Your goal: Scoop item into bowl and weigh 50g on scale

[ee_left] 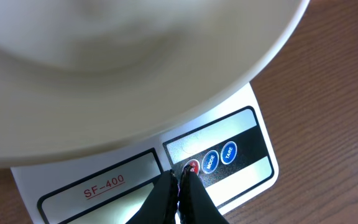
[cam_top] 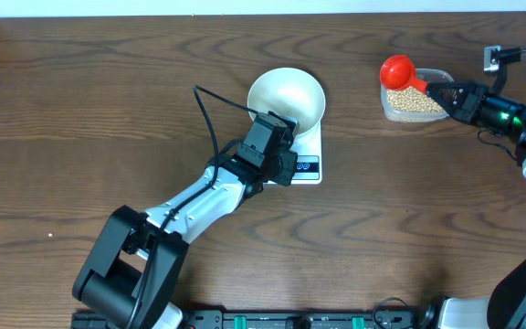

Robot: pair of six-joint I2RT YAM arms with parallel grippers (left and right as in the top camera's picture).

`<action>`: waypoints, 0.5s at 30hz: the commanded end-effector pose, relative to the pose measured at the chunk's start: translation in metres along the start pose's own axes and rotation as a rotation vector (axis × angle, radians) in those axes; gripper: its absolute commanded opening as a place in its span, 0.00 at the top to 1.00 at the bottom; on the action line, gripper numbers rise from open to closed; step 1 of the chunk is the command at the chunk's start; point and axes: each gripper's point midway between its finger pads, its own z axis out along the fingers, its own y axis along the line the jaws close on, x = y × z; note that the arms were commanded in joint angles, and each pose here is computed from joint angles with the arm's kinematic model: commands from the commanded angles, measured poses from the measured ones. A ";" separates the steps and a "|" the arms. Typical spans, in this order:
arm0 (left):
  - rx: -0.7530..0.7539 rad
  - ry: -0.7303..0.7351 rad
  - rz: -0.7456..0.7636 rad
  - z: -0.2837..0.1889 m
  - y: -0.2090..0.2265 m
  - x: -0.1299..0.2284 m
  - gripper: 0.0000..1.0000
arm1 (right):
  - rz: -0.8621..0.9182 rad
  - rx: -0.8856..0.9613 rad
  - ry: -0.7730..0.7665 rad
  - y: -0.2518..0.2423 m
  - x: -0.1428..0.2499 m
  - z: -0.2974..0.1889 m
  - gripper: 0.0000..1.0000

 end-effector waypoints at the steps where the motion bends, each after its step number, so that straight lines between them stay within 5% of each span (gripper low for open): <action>1: -0.003 0.017 0.013 0.004 0.002 0.006 0.93 | -0.038 -0.007 -0.012 0.008 -0.006 -0.003 0.99; 15: 0.005 0.029 0.028 0.015 -0.003 0.011 0.93 | -0.038 -0.007 -0.012 0.008 -0.006 -0.003 0.99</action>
